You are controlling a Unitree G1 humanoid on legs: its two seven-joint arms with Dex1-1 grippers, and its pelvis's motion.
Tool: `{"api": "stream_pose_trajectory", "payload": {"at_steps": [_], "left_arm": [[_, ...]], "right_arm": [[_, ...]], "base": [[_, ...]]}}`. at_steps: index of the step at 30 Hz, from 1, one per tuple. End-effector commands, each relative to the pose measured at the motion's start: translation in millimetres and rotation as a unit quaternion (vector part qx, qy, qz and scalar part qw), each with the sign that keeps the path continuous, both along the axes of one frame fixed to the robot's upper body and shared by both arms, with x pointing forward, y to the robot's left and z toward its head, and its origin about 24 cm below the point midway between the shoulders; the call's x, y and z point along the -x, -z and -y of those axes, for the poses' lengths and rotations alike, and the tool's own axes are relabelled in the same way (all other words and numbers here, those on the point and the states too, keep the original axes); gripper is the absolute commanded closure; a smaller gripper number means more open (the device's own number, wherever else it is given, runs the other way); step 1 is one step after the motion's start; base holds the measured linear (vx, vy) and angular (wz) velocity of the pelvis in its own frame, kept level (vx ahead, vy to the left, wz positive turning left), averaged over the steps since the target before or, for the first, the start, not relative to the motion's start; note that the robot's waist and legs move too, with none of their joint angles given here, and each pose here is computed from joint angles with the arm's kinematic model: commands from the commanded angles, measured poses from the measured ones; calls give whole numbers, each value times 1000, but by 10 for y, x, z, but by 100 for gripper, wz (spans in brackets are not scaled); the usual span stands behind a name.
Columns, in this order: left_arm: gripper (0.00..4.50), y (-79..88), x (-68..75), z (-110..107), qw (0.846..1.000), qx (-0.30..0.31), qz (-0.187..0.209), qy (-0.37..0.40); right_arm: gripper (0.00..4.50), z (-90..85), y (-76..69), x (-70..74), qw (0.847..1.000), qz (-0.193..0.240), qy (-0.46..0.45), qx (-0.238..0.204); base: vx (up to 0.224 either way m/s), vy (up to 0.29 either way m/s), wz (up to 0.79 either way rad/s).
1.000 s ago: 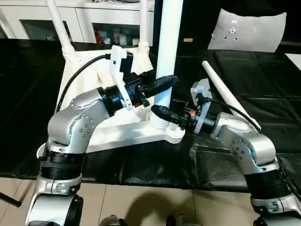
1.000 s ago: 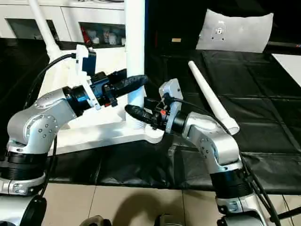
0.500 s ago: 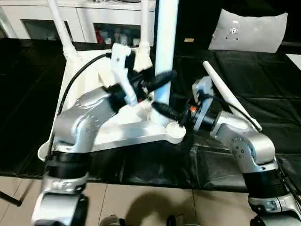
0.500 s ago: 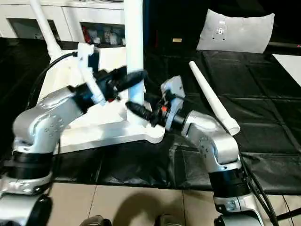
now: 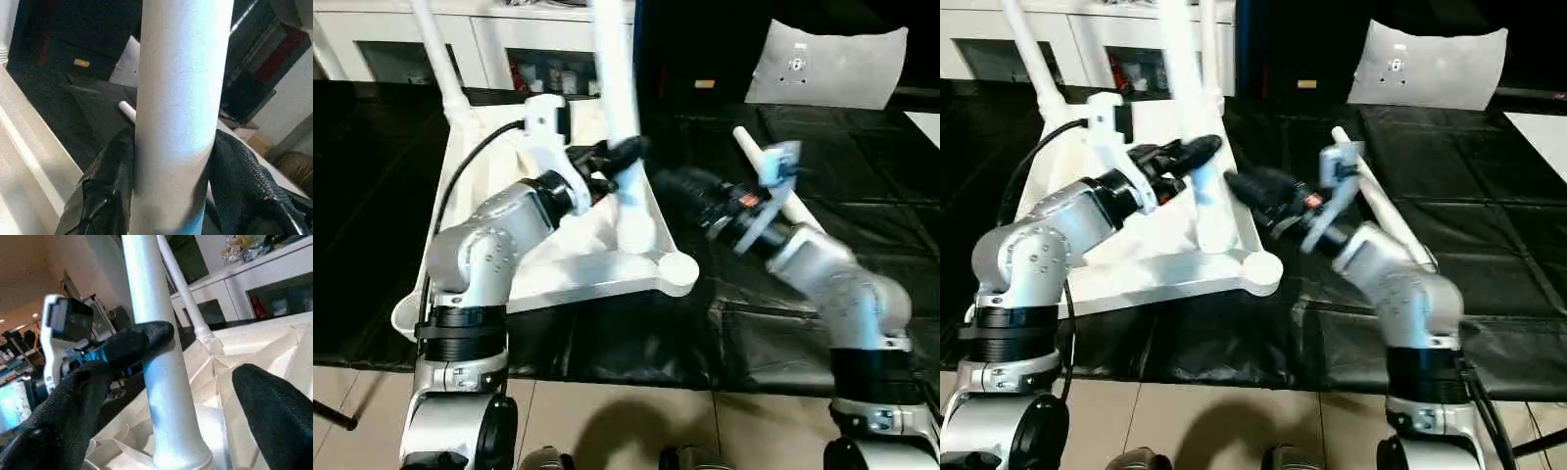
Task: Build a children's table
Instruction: Insert table leg to table base
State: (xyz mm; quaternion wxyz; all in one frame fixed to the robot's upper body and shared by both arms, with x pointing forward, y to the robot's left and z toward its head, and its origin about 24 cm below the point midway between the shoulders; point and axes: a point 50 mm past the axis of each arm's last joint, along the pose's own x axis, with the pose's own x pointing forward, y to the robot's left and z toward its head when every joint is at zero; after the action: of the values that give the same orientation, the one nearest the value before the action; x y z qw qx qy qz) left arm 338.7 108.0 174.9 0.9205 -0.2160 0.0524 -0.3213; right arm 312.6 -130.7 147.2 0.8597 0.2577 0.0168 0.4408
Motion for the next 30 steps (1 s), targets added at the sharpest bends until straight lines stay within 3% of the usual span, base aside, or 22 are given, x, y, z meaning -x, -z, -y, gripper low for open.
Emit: {"api": "stream_pose_trajectory", "payload": {"at_steps": [1,5,9,11,12,14,23,30], "left_arm": [[259,-62,-10,9,1000,9,3,-1],[259,-66,-16,11,1000,14,-2,-5],[259,-117,-1,45,1000,-2,27,-1],[259,-130,20,99,997,-49,61,-5],[259,-130,20,99,997,-49,61,-5],[259,-156,70,231,991,-89,99,0],[259,-136,167,466,978,-151,142,21],[260,-117,187,488,971,-174,161,25]], "right_arm": [[0,27,-62,-4,1000,5,6,-9],[0,54,-62,-2,1000,1,11,-1],[0,5,12,-5,996,13,18,90],[0,-57,67,-6,990,23,19,141],[0,-57,67,-6,990,23,19,141],[0,-152,87,-8,987,24,19,156],[0,-355,160,-42,983,27,36,180],[64,-387,141,-94,983,28,52,173]], "base": [[0,0,0],[0,0,0],[0,0,0],[0,0,0],[0,0,0],[0,0,0],[0,0,0],[0,0,0]]}}
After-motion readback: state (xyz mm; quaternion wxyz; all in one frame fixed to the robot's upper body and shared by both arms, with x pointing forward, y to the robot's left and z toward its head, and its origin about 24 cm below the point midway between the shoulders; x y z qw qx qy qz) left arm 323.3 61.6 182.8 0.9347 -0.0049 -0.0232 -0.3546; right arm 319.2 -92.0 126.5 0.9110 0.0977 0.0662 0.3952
